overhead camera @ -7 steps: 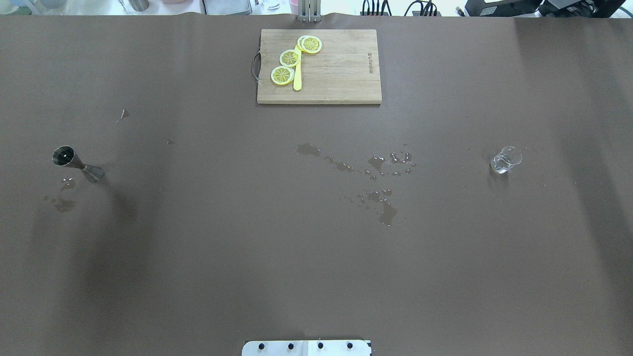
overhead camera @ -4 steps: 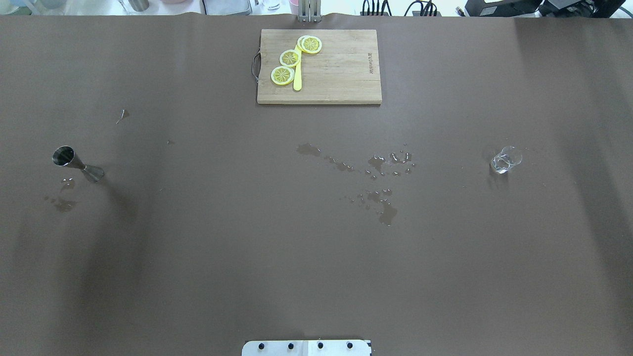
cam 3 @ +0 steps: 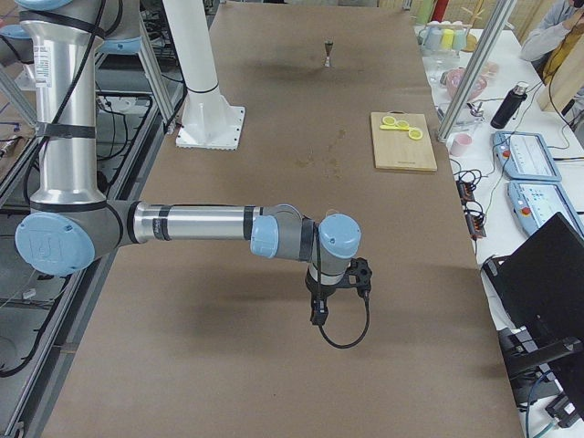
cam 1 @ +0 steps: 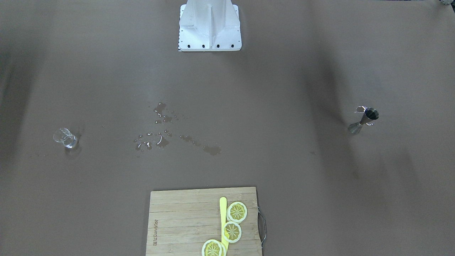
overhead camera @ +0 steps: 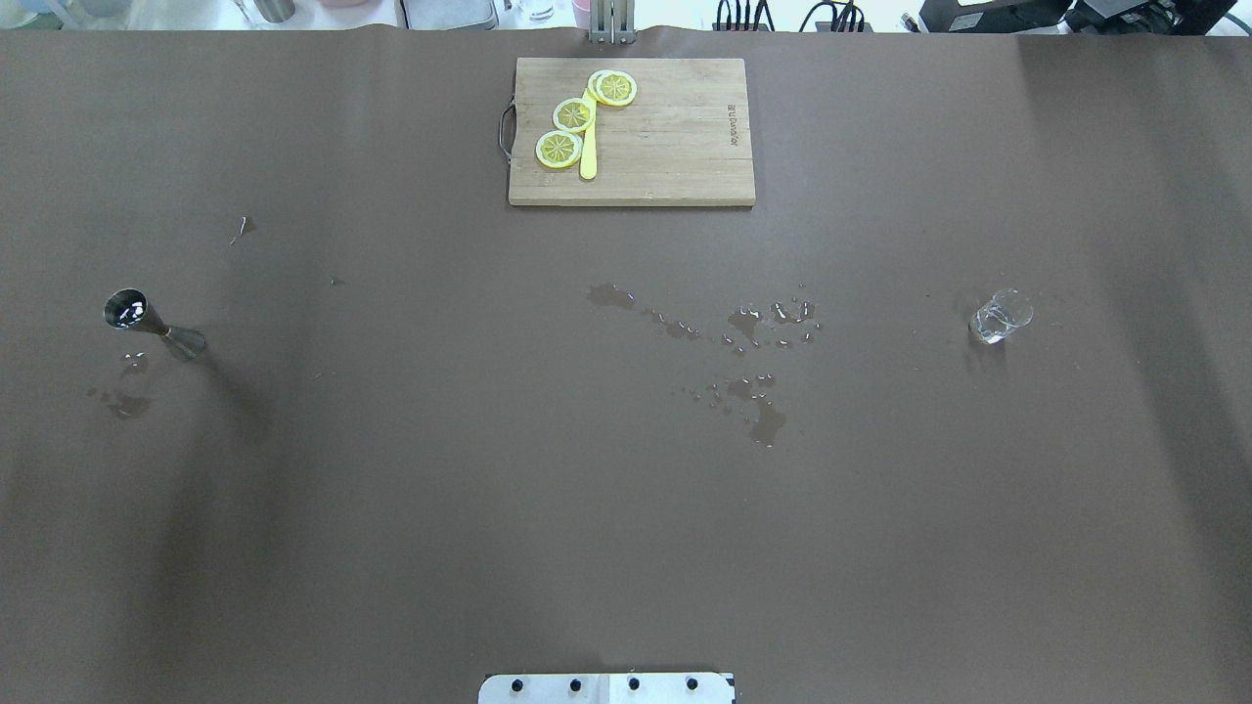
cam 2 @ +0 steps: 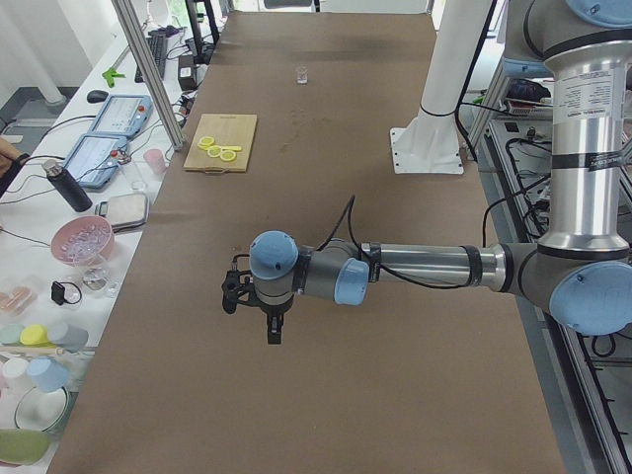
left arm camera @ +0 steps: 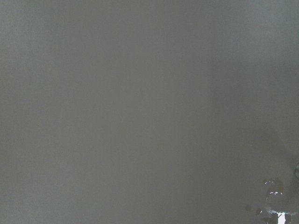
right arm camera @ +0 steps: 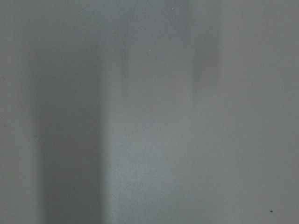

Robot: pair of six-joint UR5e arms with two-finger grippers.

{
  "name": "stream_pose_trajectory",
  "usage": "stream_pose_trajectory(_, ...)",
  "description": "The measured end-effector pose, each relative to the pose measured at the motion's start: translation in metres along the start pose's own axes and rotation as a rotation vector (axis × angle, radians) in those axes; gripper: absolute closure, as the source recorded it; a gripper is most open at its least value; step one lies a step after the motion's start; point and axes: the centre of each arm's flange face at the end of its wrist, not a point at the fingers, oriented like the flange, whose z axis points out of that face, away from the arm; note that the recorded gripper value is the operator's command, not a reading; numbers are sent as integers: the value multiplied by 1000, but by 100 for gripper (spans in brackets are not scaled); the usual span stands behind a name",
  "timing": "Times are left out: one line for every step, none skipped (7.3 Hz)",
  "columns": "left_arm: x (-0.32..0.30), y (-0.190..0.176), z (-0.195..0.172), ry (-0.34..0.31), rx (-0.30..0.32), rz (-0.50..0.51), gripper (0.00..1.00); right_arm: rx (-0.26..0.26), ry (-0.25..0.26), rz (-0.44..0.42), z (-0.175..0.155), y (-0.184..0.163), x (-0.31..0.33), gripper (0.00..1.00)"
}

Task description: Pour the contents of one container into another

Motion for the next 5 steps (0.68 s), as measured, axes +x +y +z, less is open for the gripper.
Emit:
stream_pose_trajectory(0,0,0,0,-1,-1,1,2,0,-2,-1,-1,-1,0)
stream_pose_trajectory(-1,0,0,-1,0,-3,1,4,0,-3,-1,-1,-1,0)
stream_pose_trajectory(-2,1,-1,-1,1,-4,1,4,0,-4,-2,-1,-1,0)
stream_pose_trajectory(-2,1,-1,-1,1,-4,1,5,0,-5,-2,-2,-2,0)
stream_pose_trajectory(-1,1,0,-1,0,-3,1,8,1,-7,-3,-2,-2,0)
